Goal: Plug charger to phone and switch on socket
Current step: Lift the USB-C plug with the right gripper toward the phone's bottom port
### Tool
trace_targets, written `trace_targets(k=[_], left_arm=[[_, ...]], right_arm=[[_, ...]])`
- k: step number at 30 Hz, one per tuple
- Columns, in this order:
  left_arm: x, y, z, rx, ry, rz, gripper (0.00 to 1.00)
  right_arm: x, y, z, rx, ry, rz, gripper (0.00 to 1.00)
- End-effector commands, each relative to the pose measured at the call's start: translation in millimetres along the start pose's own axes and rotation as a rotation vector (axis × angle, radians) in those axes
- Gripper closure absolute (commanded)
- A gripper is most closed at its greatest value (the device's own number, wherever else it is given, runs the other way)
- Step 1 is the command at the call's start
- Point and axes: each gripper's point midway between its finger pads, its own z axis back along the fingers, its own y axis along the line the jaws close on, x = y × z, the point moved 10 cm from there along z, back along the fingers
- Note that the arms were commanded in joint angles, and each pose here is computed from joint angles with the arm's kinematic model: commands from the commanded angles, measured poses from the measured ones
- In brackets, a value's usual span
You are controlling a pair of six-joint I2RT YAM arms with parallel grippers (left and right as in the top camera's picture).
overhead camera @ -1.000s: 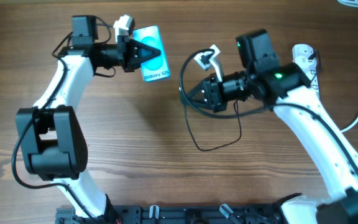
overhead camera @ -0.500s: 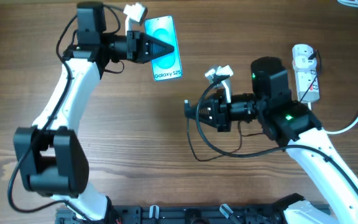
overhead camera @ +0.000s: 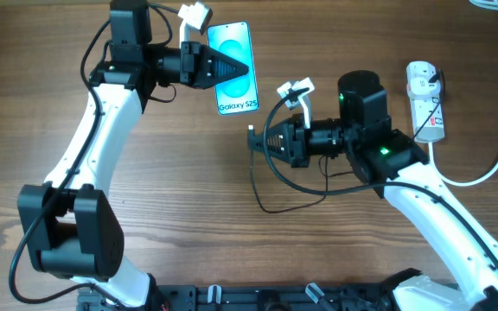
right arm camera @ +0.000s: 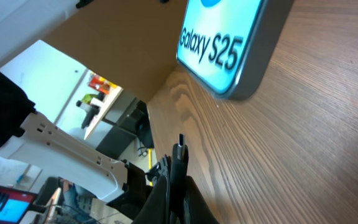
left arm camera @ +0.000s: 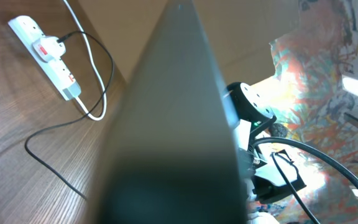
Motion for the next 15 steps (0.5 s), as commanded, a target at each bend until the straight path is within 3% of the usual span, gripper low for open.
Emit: trace_targets(k=[1,15], left_arm=[[-2.0,-17.1,-11.8,-0.044,0.046,-0.028,0.96],[-3.0,-17.6,-16.2,-0.049,0.057,-0.032,0.96]], right_arm=[[1.2,-1.8,-3.7,0.052,0.016,-0.013,0.95],[2.6,-1.1,-4.0,0.066,0.014,-0.004,0.96]])
